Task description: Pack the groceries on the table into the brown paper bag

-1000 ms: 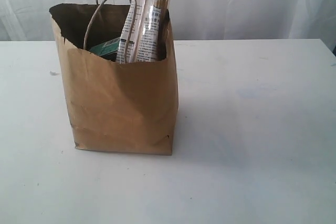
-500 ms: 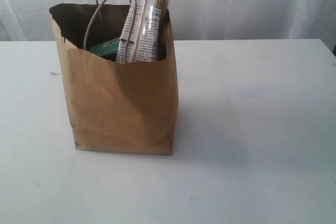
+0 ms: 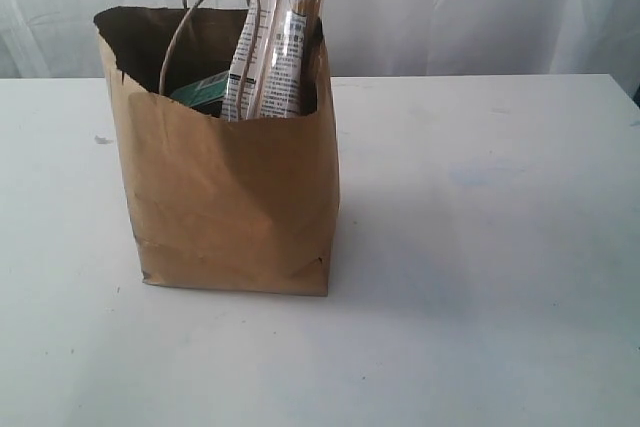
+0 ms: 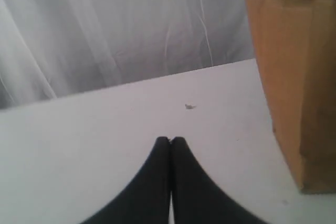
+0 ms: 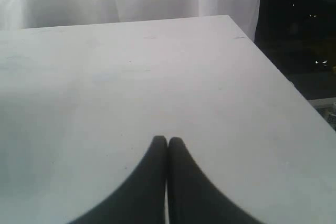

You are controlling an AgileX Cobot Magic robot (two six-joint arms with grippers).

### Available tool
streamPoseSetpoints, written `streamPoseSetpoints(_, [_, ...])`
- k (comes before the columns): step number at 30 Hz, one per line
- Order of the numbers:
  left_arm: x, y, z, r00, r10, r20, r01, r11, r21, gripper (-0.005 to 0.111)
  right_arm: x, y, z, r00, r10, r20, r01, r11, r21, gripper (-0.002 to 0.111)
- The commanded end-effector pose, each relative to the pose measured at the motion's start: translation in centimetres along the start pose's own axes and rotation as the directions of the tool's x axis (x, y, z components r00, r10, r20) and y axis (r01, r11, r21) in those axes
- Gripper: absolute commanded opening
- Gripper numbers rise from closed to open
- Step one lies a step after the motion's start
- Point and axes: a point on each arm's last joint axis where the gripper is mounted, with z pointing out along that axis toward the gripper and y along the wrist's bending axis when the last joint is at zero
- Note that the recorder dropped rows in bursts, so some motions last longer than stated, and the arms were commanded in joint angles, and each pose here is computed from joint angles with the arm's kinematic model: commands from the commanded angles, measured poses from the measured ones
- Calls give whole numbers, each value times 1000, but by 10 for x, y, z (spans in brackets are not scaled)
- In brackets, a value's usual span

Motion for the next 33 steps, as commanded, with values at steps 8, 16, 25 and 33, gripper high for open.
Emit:
streamPoseSetpoints(8, [27,-5,13,993,-101,69,102,995,-18,0,0,0,0,1000,0,10,0,1000,1,0])
streamPoseSetpoints(16, [47,-10,17,945,-325,-42,325,946,-5,0,0,0,0,1000,0,10,0,1000,1,0])
streamPoseSetpoints(25, [56,-13,16,970,-195,-145,198,980,7,0,0,0,0,1000,0,10,0,1000,1,0])
streamPoseSetpoints(33, [92,-22,15,914,-160,-372,182,983,23,0,0,0,0,1000,0,10,0,1000,1,0])
